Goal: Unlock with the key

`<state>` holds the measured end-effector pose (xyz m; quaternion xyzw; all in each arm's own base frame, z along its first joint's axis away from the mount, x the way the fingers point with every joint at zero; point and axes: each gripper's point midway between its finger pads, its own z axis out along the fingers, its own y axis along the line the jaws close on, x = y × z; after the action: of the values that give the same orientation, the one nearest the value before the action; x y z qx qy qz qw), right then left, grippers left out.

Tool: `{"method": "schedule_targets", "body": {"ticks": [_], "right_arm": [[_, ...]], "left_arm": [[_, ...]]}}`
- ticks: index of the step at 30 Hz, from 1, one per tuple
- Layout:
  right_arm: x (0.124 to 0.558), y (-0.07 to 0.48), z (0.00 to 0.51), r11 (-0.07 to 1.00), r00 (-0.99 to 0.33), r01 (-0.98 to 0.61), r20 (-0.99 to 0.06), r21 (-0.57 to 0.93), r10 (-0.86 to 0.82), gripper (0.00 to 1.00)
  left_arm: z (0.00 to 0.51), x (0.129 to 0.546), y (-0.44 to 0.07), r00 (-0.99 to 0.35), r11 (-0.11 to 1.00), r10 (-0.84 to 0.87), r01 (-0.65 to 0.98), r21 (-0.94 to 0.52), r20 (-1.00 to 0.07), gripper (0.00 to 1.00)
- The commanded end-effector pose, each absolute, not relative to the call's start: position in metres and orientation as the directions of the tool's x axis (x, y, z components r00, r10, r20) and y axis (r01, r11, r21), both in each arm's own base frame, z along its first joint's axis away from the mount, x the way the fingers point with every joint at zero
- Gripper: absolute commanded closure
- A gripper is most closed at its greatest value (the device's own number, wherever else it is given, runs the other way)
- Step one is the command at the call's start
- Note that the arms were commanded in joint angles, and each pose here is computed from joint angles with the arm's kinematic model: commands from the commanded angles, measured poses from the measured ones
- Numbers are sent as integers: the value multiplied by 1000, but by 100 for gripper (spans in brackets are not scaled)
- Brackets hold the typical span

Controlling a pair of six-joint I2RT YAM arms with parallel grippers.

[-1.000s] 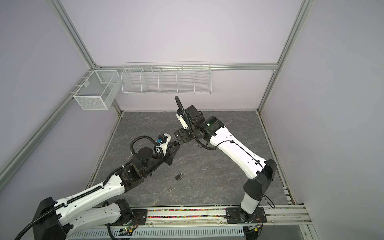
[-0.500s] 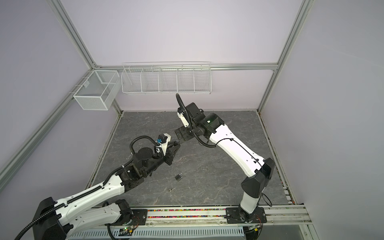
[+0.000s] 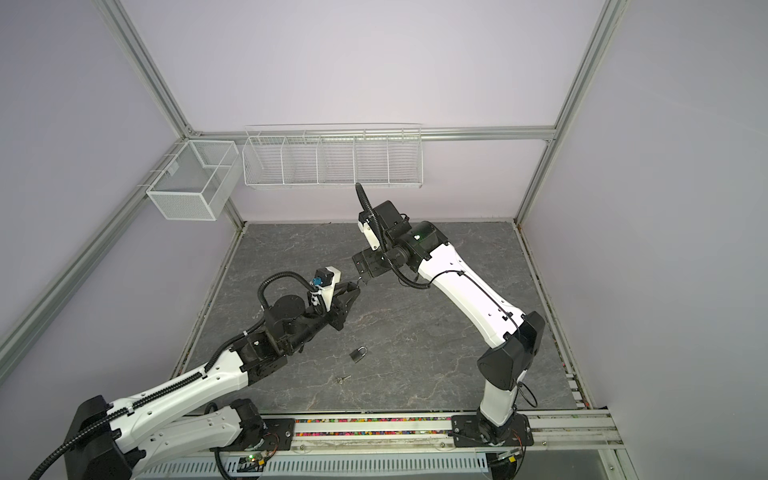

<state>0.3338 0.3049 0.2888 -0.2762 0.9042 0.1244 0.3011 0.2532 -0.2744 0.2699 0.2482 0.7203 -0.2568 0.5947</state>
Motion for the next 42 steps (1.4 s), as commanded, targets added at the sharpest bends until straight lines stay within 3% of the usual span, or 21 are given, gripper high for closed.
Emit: {"method": "schedule_targets", "body": {"ticks": [1, 19, 30, 42], "right_arm": [[326, 297, 282, 805, -675, -591, -579, 54, -456, 3], [314, 272, 291, 840, -684, -537, -623, 79, -379, 3], [279, 243, 277, 874, -720, -453, -650, 176, -242, 3], [240, 251, 223, 881, -778, -392, -606, 266, -164, 4]], "left_arm": [[295, 254, -269, -125, 755, -18, 649, -95, -992, 100], [282, 266, -264, -203, 807, 1, 578, -119, -979, 100], [211, 295, -247, -562, 941, 97, 320, -107, -821, 100], [119, 316, -222, -809, 986, -24, 79, -149, -587, 100]]}}
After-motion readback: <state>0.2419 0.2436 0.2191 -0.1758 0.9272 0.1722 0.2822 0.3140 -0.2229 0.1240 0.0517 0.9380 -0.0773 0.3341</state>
